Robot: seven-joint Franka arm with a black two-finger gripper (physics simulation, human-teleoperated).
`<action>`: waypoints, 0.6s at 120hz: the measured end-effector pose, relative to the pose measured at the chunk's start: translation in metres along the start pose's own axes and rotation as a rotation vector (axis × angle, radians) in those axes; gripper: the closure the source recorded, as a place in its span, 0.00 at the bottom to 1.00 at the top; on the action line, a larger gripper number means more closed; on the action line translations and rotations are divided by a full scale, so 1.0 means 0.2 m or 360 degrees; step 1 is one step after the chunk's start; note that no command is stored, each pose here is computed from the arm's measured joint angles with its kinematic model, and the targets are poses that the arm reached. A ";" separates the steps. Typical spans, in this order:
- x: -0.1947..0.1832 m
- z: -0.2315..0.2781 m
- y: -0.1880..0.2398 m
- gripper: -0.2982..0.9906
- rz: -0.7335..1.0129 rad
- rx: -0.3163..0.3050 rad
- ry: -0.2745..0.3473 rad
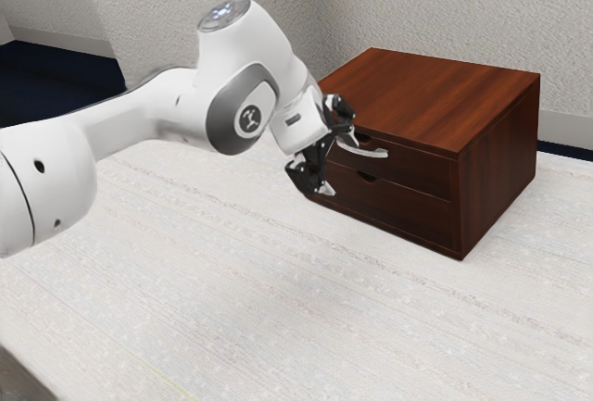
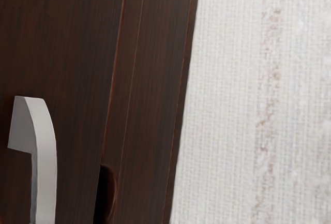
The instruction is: Pull the drawer handle with one arm to open the drawer
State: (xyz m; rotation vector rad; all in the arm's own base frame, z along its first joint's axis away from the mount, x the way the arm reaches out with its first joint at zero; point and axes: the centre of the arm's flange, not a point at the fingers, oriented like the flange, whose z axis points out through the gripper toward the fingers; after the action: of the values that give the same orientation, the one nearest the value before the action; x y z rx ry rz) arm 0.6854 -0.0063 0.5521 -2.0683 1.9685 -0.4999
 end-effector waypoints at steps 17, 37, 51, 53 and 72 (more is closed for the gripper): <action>-0.02 0.04 0.00 0.21 0.0028 -0.0007 -0.0003; -0.03 0.05 -0.02 0.24 0.0034 0.0062 0.0002; -0.03 0.04 -0.03 0.25 0.0034 0.0098 0.0003; -0.03 0.04 -0.03 0.25 0.0035 0.0102 0.0004; -0.05 0.05 -0.02 0.23 0.0031 0.0109 0.0000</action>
State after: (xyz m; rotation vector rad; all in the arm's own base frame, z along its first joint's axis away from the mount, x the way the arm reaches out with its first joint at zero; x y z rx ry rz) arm 0.6937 0.0028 0.5435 -2.0063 1.9417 -0.5555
